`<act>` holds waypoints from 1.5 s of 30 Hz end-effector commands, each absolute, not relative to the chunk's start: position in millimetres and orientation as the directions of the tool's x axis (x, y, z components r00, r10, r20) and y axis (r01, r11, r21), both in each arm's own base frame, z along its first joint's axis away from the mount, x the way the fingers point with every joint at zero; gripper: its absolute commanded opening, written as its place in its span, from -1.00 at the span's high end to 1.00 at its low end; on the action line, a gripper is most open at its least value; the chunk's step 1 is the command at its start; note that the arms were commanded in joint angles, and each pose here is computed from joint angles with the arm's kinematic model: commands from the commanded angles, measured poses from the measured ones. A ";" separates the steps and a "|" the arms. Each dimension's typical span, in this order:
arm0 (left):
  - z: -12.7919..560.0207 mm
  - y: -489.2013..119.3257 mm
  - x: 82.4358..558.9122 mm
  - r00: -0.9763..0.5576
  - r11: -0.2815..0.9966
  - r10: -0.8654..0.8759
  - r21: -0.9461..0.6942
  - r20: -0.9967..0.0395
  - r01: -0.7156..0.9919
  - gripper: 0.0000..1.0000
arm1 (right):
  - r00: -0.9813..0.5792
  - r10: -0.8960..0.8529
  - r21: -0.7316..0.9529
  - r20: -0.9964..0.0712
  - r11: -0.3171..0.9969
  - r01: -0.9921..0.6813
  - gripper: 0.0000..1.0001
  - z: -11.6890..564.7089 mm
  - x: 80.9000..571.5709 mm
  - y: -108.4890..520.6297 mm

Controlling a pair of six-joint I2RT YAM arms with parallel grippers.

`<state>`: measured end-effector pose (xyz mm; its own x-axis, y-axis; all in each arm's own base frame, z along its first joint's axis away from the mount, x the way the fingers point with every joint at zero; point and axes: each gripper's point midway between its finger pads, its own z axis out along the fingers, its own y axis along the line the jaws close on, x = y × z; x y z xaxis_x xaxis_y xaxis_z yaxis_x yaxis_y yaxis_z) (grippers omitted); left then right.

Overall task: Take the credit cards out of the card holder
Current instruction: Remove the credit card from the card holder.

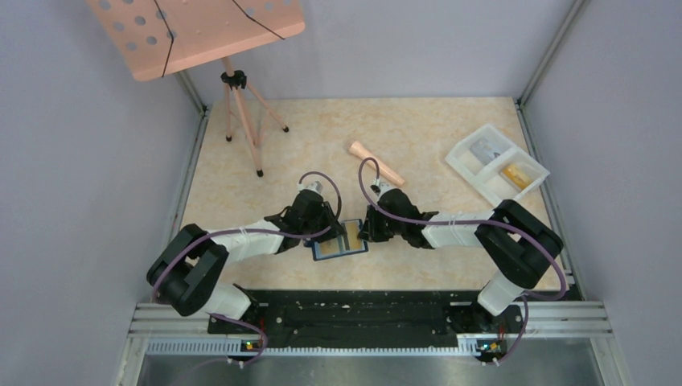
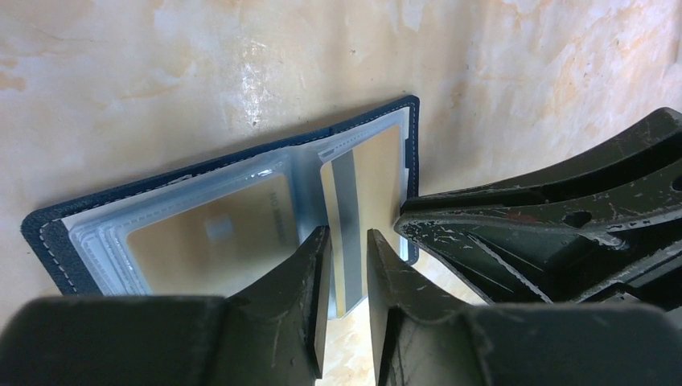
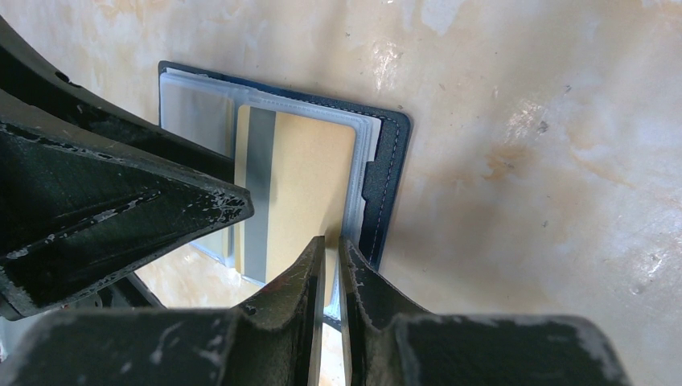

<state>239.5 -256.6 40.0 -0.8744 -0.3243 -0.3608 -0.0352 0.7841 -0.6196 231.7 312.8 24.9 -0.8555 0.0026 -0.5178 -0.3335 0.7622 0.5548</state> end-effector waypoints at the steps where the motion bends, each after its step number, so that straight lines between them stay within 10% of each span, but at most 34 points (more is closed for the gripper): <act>1: 63.0 -270.3 239.6 -0.869 0.729 -0.332 -0.685 -0.366 0.010 0.51 | -0.873 -0.006 0.547 -0.488 0.777 -0.311 0.77 10.0 226.4 307.6; 11: 63.1 -265.7 236.8 -0.875 0.730 -0.337 -0.683 -0.348 -0.010 0.97 | -0.879 0.014 0.543 -0.477 0.791 -0.282 0.77 5.2 230.7 296.9; 31: 75.0 -269.4 224.1 -0.904 0.640 -0.282 -0.765 -0.322 0.073 0.73 | -0.885 0.013 0.540 -0.466 0.796 -0.273 0.78 -2.3 230.7 293.5; 45: 69.6 -247.3 226.2 -0.892 0.648 -0.321 -0.761 -0.317 0.037 1.00 | -0.884 0.012 0.537 -0.468 0.798 -0.273 0.79 -2.2 230.9 293.1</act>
